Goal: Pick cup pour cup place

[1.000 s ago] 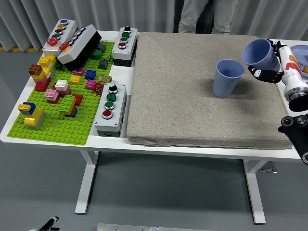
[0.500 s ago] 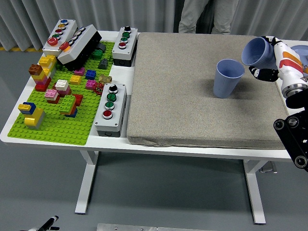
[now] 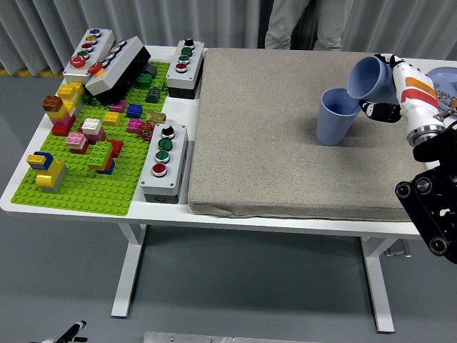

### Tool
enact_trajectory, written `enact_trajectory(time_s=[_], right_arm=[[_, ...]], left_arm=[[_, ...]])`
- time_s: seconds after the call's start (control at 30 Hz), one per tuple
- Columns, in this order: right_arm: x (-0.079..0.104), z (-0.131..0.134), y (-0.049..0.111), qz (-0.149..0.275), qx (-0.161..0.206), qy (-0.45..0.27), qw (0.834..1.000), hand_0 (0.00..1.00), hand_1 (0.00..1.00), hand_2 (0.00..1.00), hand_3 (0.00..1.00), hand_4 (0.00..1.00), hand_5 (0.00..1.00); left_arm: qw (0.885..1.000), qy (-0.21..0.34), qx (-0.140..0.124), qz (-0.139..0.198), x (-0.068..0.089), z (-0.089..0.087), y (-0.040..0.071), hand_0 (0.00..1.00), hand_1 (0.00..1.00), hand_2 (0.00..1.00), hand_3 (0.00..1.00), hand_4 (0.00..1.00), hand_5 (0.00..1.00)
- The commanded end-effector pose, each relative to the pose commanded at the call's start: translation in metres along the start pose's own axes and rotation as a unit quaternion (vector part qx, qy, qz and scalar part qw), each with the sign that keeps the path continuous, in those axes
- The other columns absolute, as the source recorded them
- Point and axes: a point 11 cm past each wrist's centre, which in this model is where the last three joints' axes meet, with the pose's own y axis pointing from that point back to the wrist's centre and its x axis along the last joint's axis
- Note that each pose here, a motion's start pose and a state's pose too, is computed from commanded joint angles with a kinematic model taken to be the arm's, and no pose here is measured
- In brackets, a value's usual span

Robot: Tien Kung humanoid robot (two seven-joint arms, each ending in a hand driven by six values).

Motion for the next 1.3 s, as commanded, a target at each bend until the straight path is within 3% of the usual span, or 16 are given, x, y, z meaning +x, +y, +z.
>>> enact_trajectory(time_s=[1.3], right_arm=[[0.015, -0.012, -0.004, -0.015, 0.041, 0.098, 0.994, 0.85, 0.716, 0.615, 0.719, 0.763, 0.224]], left_arm=[[1.0, 0.003, 0.0, 0.003, 0.003, -0.001, 0.0, 0.839, 0.826, 0.896, 0.791, 0.642, 0.998]])
